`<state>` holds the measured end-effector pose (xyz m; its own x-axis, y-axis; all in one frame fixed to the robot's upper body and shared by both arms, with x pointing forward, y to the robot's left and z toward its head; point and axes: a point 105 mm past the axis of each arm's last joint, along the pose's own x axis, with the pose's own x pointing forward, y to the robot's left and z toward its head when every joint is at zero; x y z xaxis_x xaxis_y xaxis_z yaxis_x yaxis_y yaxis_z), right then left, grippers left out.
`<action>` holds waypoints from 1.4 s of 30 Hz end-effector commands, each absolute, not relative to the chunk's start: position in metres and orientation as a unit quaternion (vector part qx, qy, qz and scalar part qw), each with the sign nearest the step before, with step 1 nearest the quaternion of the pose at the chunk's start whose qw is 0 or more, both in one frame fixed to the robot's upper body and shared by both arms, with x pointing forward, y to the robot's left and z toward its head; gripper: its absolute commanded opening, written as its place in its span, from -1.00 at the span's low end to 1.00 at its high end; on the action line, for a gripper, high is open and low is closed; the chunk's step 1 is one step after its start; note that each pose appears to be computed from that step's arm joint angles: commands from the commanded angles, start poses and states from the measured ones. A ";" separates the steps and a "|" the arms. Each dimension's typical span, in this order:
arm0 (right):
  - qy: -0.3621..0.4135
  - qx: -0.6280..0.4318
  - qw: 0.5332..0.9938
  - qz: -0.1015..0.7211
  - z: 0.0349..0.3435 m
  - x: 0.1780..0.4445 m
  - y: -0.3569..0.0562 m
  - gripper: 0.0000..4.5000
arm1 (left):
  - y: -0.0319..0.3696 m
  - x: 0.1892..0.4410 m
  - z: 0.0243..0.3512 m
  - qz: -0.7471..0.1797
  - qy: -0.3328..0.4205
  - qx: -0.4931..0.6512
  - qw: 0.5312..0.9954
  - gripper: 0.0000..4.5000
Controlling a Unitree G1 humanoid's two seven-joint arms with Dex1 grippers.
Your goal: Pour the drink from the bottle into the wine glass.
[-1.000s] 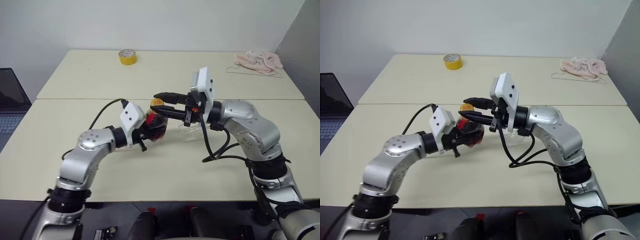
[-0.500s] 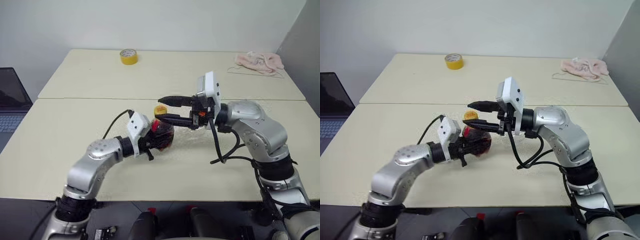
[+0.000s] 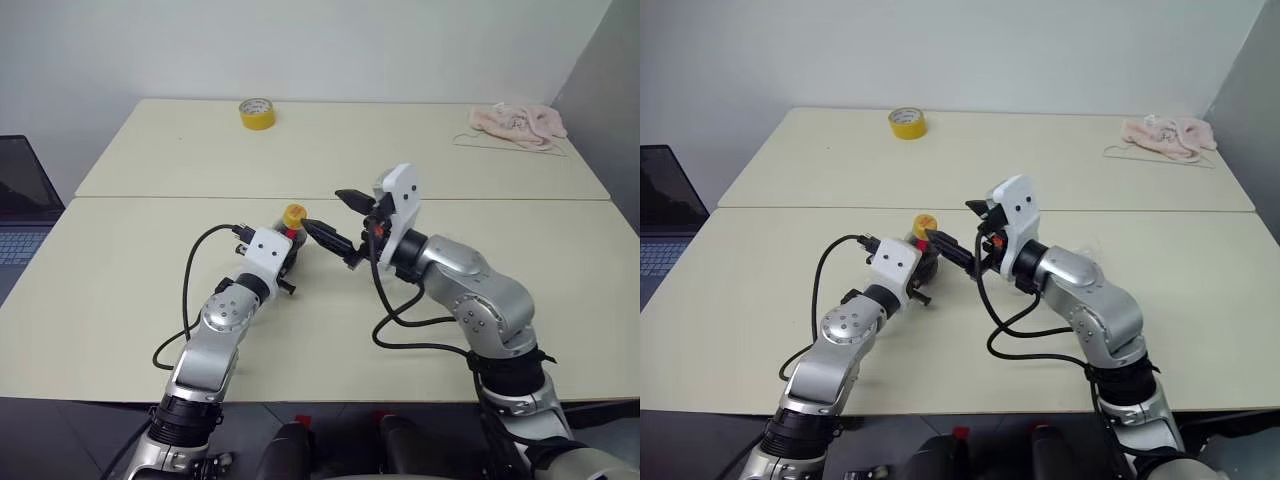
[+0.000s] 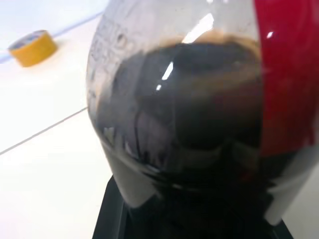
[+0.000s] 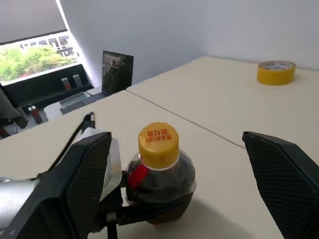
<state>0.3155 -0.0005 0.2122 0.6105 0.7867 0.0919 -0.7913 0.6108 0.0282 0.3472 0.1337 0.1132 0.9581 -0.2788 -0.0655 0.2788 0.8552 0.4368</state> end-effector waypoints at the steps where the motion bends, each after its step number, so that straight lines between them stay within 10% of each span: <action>1: -0.058 0.046 0.896 0.438 0.226 0.310 0.009 1.00 | 0.128 0.348 0.129 -0.125 -0.050 0.244 0.960 -0.59; 20: -0.044 0.036 0.915 0.400 0.215 0.336 0.019 1.00 | 0.128 0.357 0.133 -0.102 -0.075 0.243 0.962 -0.59; 31: -0.051 0.041 0.911 0.408 0.217 0.334 0.016 -0.42 | 0.136 0.359 0.138 -0.092 -0.076 0.237 0.964 -0.59; 42: -0.163 -0.046 0.836 0.522 0.248 0.300 0.003 -0.44 | 0.125 0.328 0.148 -0.338 -0.001 0.144 0.930 -0.60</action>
